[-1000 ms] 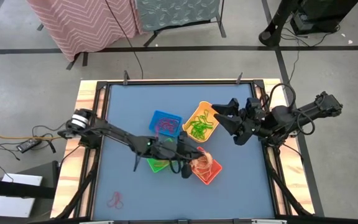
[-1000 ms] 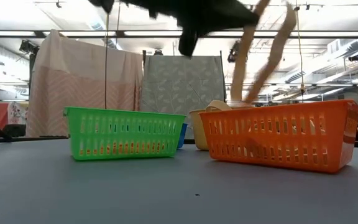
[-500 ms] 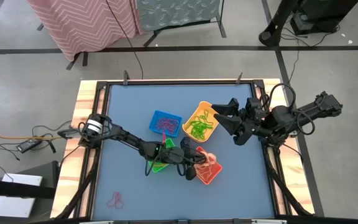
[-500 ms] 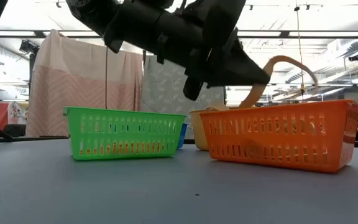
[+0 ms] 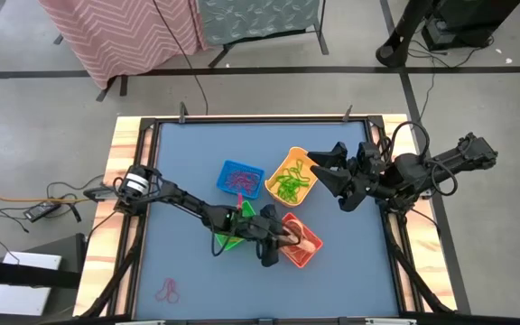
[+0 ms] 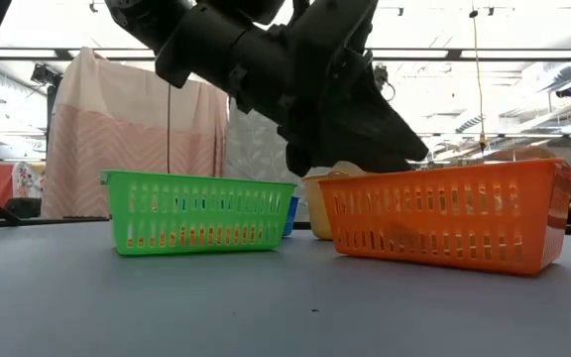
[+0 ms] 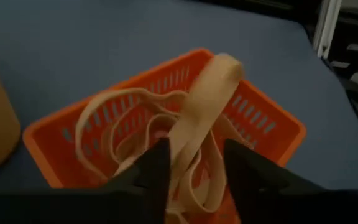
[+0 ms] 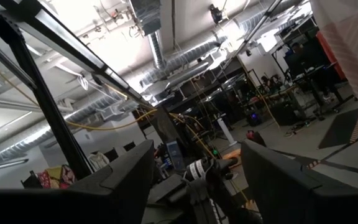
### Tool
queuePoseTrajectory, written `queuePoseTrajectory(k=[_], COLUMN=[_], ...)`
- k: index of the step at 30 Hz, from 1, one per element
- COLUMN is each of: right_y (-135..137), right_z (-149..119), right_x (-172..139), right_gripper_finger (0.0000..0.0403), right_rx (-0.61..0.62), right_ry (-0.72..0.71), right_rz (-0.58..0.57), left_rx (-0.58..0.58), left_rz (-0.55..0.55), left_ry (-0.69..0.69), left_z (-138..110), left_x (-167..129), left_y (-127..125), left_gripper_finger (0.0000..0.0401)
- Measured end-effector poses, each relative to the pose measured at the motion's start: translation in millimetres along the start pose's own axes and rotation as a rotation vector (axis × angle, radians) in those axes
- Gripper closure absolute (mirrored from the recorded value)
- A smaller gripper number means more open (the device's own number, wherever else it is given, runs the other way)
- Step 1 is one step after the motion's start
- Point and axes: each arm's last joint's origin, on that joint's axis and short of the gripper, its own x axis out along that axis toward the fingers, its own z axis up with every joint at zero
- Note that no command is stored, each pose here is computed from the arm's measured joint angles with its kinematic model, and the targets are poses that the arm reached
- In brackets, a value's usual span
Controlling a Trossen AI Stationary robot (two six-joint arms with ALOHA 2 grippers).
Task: Sort rubber bands into baskets
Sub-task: Put the yellow rubber band into the orange bin, then put the red rubber band into the blue bin
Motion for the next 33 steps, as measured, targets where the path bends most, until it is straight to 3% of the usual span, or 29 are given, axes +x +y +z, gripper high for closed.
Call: queuePoseTrajectory(k=[7, 11, 16, 20, 24, 27, 33], right_y=[0, 0, 0, 0, -2, -3, -4], right_z=[0, 0, 0, -1, -4, -7, -10], right_x=[0, 0, 0, 0, 0, 0, -1], right_gripper_finger=[0.0151, 0.0151, 0.0151, 0.0151, 0.0151, 0.0151, 0.0151], right_rx=[0.0, 0.0, -0.019, -0.029, -0.047, -0.063, -0.077], right_ry=[0.0, -0.001, 0.001, 0.01, 0.04, 0.067, 0.092], right_rz=[0.0, 0.0, 0.0, -0.003, -0.013, -0.022, -0.031], left_rx=[-0.001, 0.085, 0.259, 0.262, 0.176, 0.096, -0.044], left_rz=[0.018, 0.021, 0.043, 0.044, 0.045, 0.043, -0.037], left_ry=[0.038, 0.197, 0.368, 0.423, 0.407, 0.418, 0.616], left_z=[18, 47, 84, 91, 66, 26, -66], left_x=[2, -11, -56, -107, -159, -194, -239], left_y=[7, 10, 12, 10, -4, -23, -71], left_gripper_finger=[0.016, 0.0121, 0.0108, 0.0114, 0.0123, 0.0133, 0.0151])
